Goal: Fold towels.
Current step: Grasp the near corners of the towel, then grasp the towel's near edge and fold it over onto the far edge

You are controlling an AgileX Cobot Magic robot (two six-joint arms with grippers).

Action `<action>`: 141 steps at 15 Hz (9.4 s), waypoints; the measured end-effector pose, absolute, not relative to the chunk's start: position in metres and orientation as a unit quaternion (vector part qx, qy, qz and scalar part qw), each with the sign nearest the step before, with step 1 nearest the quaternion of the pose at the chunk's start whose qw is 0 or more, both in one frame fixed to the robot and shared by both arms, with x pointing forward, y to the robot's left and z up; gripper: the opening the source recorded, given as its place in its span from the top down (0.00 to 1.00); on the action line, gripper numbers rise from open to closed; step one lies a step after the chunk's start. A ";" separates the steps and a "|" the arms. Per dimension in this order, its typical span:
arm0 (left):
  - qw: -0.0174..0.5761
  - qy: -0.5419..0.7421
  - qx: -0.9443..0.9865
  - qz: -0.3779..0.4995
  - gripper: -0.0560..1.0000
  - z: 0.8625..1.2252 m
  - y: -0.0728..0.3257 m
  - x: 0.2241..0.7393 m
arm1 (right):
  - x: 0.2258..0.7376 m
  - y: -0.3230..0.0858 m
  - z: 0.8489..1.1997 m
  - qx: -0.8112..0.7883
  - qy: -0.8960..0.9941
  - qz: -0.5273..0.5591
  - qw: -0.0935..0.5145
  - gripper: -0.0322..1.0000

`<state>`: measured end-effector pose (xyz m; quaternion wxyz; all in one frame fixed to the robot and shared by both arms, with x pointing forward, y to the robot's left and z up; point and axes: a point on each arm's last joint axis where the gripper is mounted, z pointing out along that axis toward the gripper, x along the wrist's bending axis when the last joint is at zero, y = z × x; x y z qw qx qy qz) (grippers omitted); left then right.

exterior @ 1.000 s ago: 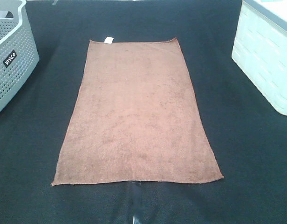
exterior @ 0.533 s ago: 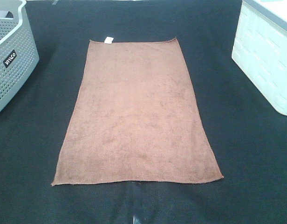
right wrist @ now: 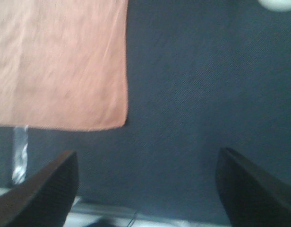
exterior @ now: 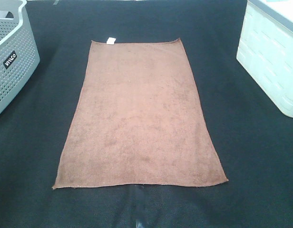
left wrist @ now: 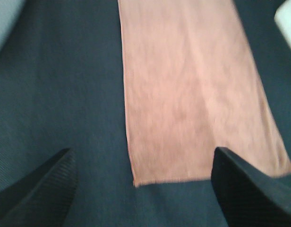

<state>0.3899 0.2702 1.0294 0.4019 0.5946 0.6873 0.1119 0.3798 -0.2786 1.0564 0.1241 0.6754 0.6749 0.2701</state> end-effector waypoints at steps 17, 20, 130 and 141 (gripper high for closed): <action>0.323 0.725 0.596 -0.120 0.25 0.860 0.245 0.476 | 0.487 -0.224 0.903 0.673 0.713 0.190 -0.047 0.24; 0.342 0.708 0.600 -0.145 0.26 0.853 0.241 0.481 | 0.490 -0.221 0.880 0.682 0.704 0.179 -0.077 0.24; 0.274 0.743 0.605 -0.083 0.25 0.868 0.223 0.708 | 0.709 -0.202 0.876 0.652 0.715 0.218 -0.127 0.23; 0.220 0.707 0.661 -0.122 0.93 0.870 0.215 0.695 | 0.704 -0.198 0.876 0.668 0.706 0.193 -0.134 0.97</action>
